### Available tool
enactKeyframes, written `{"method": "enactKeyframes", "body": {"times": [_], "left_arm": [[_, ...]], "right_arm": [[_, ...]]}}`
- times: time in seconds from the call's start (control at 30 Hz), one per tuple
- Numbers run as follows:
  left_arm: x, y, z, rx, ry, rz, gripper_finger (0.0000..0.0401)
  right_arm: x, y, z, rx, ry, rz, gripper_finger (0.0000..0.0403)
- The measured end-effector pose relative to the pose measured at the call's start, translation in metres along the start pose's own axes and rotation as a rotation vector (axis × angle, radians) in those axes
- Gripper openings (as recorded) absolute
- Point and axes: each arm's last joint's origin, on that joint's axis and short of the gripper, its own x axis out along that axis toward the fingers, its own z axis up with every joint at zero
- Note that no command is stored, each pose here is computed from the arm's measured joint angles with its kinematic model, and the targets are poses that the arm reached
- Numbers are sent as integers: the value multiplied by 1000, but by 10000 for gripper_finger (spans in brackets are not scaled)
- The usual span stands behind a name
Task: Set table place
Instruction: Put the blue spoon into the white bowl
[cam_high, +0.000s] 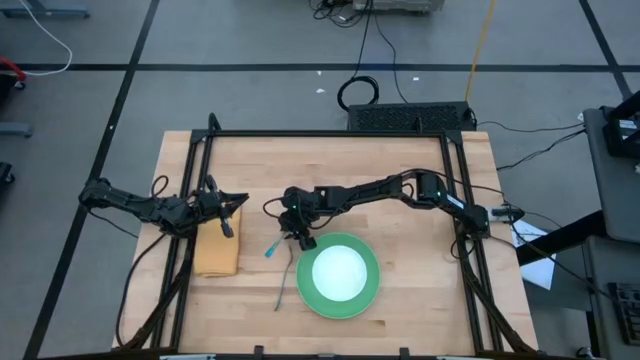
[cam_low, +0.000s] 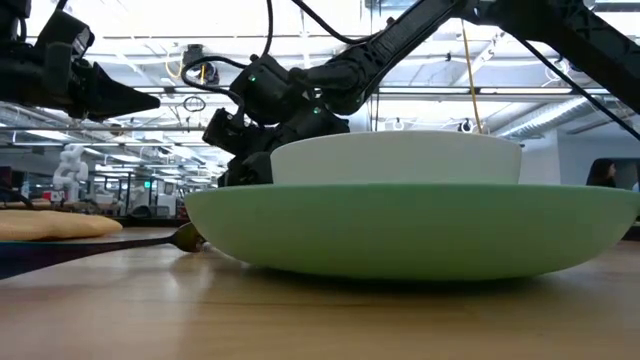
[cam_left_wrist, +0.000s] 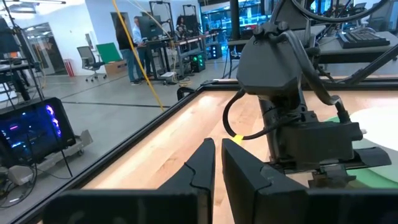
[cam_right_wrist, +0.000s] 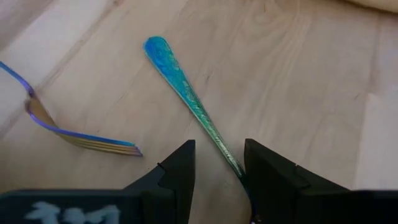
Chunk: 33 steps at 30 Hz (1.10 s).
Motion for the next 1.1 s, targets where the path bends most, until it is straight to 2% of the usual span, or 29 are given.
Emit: {"method": "enactKeyframes", "body": {"times": [0.4, 0.53, 0.77, 1.1], "left_arm": [[0, 0, 0, -1, 0, 0, 35], [0, 0, 0, -1, 1, 0, 35], [0, 0, 0, -2, 1, 0, 35], [0, 0, 0, -2, 1, 0, 35]], "right_arm": [[0, 0, -1, 29, 8, -8, 121], [0, 0, 0, 20, 3, -12, 90], [0, -1, 1, -6, -4, -16, 9], [-1, -4, 7, -27, -37, -37, 2]]}}
